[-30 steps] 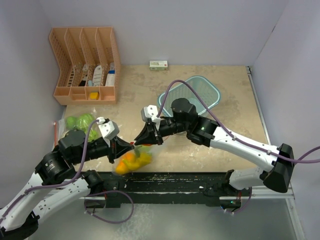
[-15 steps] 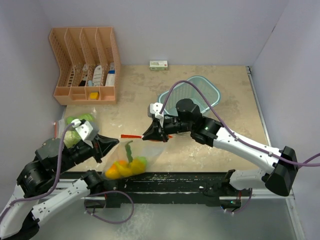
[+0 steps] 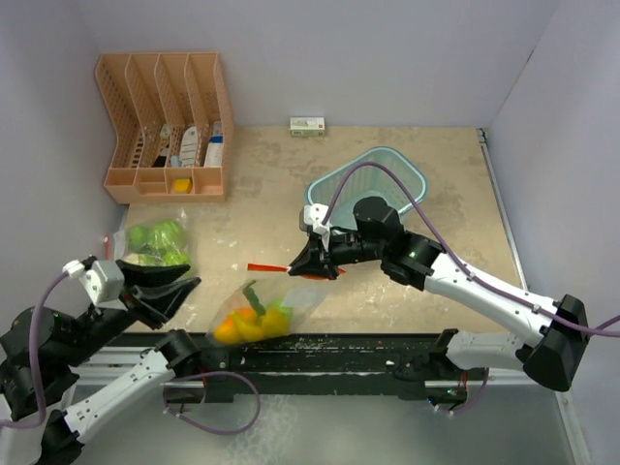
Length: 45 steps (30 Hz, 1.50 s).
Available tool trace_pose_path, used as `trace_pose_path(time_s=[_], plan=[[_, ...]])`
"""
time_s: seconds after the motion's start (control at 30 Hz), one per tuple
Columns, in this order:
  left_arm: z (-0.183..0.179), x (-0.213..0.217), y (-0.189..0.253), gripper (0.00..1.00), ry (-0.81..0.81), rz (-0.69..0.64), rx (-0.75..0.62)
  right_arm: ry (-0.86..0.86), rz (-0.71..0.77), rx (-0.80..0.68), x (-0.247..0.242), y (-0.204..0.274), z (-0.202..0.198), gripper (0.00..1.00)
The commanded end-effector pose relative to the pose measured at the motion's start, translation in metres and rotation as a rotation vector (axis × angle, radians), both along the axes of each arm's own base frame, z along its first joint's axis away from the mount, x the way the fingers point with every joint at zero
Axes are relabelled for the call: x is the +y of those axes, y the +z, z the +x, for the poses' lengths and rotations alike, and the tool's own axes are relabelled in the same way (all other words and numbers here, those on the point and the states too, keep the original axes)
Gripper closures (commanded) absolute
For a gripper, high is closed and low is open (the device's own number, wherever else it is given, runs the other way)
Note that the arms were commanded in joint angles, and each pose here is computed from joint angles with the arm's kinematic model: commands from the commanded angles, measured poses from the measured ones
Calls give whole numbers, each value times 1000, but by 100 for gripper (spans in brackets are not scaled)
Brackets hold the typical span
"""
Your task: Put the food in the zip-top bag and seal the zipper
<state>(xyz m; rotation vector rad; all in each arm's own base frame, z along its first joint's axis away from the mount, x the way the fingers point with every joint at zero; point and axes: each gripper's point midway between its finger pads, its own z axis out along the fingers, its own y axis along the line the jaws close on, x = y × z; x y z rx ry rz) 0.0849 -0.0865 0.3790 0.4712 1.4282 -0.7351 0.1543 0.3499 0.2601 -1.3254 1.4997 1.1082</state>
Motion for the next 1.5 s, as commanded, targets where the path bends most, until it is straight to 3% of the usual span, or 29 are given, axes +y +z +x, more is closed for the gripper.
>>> trace_pose_path(time_s=[0.0, 0.17, 0.43, 0.7, 0.87, 1.0, 1.07, 1.1, 1.23, 1.47], plan=[[-5, -50, 5, 47, -228, 114, -61, 112, 94, -32, 3, 31, -18, 100], [10, -90, -11, 27, -343, 214, -11, 132, 112, -39, 4, 39, -21, 100], [24, -133, -54, 31, -454, 263, 129, 140, 116, -47, 5, 46, -21, 100], [29, -149, -86, 32, -506, 334, 247, 145, 115, -49, 5, 46, -21, 100], [28, -157, -101, 50, -560, 395, 298, 143, 116, -48, 6, 47, -21, 100], [30, -160, -110, 56, -572, 422, 321, 143, 117, -51, 6, 49, -20, 100], [31, -163, -115, 89, -585, 440, 341, 136, 115, -53, 6, 49, -19, 100], [32, -164, -117, 100, -589, 450, 350, 131, 113, -54, 6, 48, -18, 100], [36, -164, -118, 100, -579, 481, 369, 86, 101, -65, 4, 45, -11, 100], [55, -125, -82, 100, -327, 478, 278, -26, 59, -97, -8, 34, 6, 100]])
